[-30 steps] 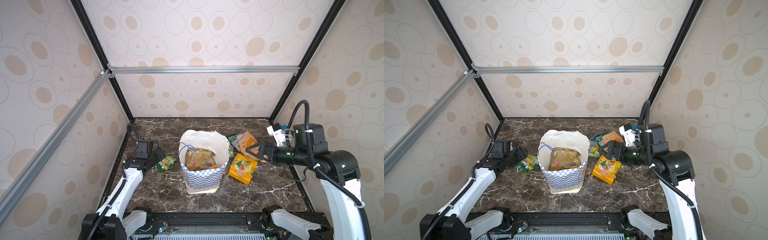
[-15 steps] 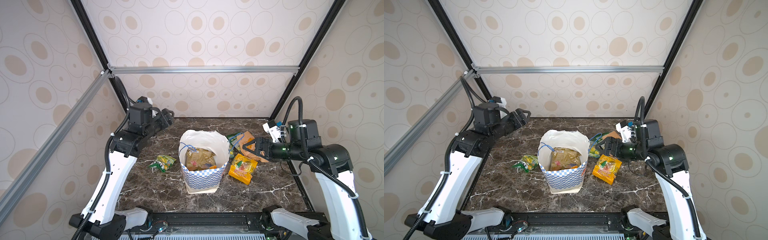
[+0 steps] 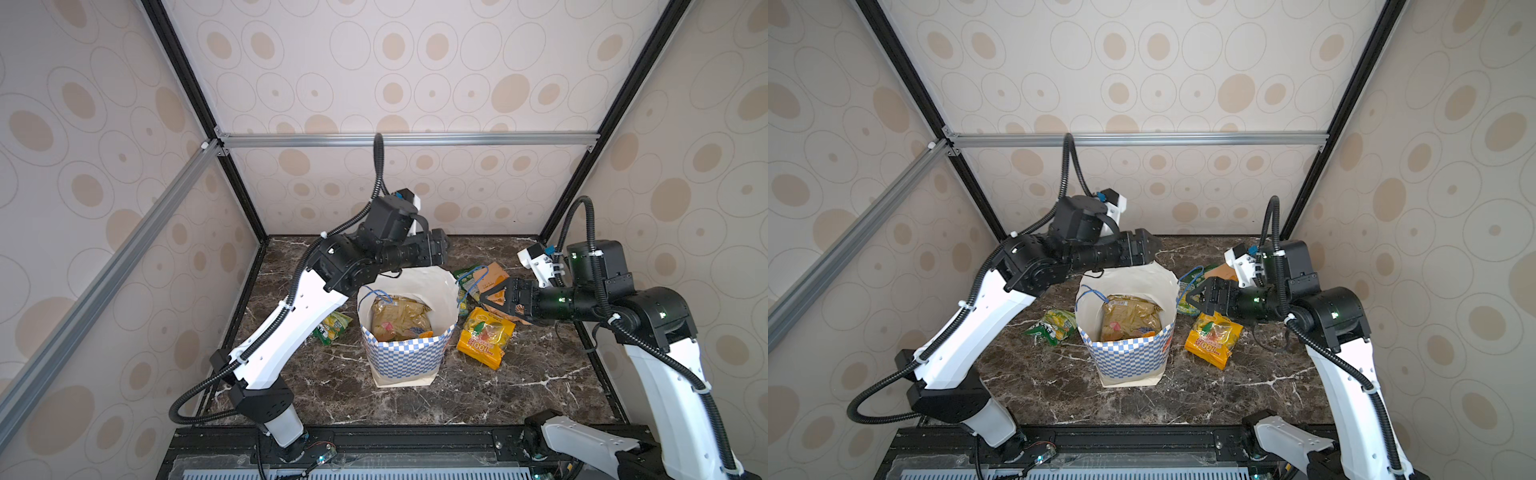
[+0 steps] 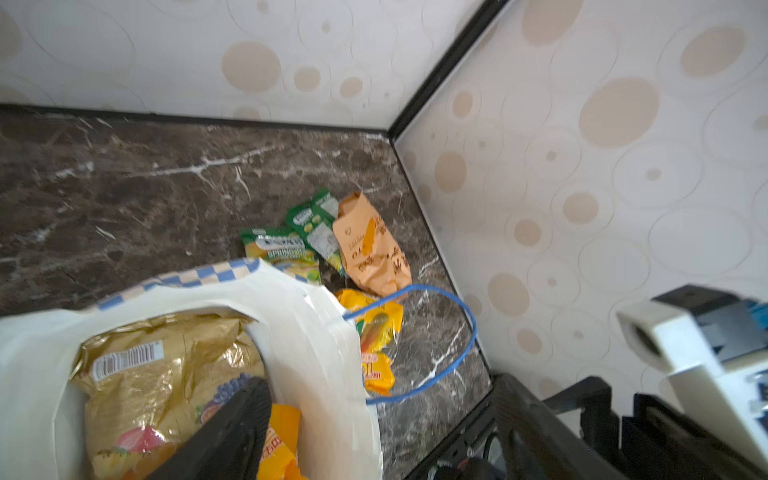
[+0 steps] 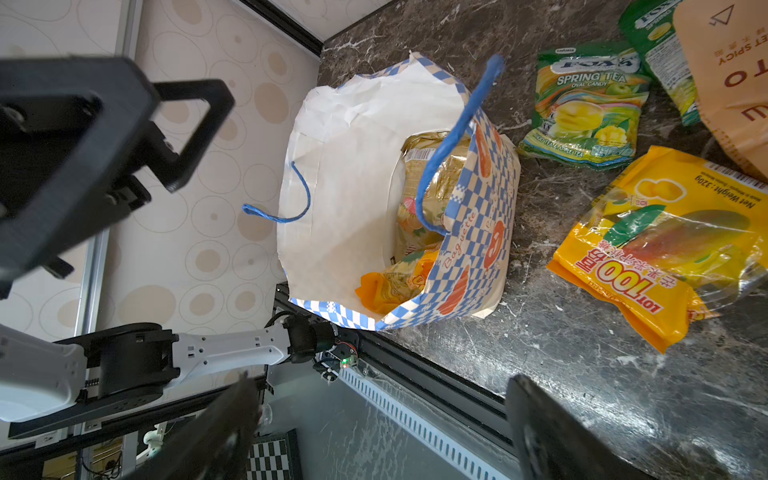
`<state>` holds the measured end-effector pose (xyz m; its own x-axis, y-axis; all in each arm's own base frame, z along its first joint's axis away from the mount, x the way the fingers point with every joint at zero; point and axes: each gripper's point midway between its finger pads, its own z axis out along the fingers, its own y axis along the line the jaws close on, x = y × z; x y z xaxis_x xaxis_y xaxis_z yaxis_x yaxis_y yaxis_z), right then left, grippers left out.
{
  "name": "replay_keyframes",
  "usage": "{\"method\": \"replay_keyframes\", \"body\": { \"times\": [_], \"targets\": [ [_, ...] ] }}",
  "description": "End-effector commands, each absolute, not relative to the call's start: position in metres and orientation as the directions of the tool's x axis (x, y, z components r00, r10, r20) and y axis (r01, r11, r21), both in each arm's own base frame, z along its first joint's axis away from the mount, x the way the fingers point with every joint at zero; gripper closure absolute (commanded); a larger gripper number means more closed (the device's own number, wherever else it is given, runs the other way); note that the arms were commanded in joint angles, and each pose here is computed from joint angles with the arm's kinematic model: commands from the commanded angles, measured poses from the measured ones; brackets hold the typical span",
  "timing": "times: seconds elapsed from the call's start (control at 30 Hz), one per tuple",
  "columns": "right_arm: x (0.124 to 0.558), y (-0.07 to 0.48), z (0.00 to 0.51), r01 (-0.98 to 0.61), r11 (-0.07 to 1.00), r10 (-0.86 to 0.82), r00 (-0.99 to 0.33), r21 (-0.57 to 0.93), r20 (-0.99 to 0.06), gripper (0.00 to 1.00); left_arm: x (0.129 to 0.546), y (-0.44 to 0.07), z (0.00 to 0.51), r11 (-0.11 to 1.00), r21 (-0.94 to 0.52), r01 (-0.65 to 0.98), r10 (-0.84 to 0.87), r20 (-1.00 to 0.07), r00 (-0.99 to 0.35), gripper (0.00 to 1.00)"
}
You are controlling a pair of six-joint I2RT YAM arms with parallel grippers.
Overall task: Take the snacks out of the paper bag
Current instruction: 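Move the left gripper back over the paper bag and lower it inside, then grasp the yellow '100' gummy pack inside the bag with the left gripper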
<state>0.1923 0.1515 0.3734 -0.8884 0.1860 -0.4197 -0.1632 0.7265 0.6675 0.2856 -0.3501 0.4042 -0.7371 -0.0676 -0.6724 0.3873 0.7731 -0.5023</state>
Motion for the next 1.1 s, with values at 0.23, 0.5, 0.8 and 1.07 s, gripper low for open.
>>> {"method": "replay_keyframes", "body": {
  "times": [0.23, 0.5, 0.8, 1.07],
  "targets": [
    [0.183, 0.153, 0.376, -0.182, 0.712, 0.175, -0.889, 0.678, -0.423, 0.04, 0.267, -0.305, 0.274, 0.939, -0.182, 0.291, 0.151, -0.541, -0.827, 0.14],
    [0.179, 0.152, 0.374, -0.186, 0.718, 0.165, -0.891, 0.671, -0.424, 0.04, 0.249, -0.301, 0.197, 0.942, -0.141, 0.304, 0.226, -0.403, -0.887, 0.13],
    [0.178, 0.151, 0.372, -0.183, 0.718, 0.169, -0.89, 0.671, -0.424, 0.04, 0.241, -0.289, 0.134, 0.948, -0.121, 0.295, 0.248, -0.305, -0.92, 0.11],
    [0.176, 0.15, 0.375, -0.19, 0.718, 0.165, -0.888, 0.67, -0.428, 0.04, 0.269, -0.28, 0.101, 0.96, -0.014, 0.28, 0.265, -0.281, -0.922, 0.1]
  ]
}}
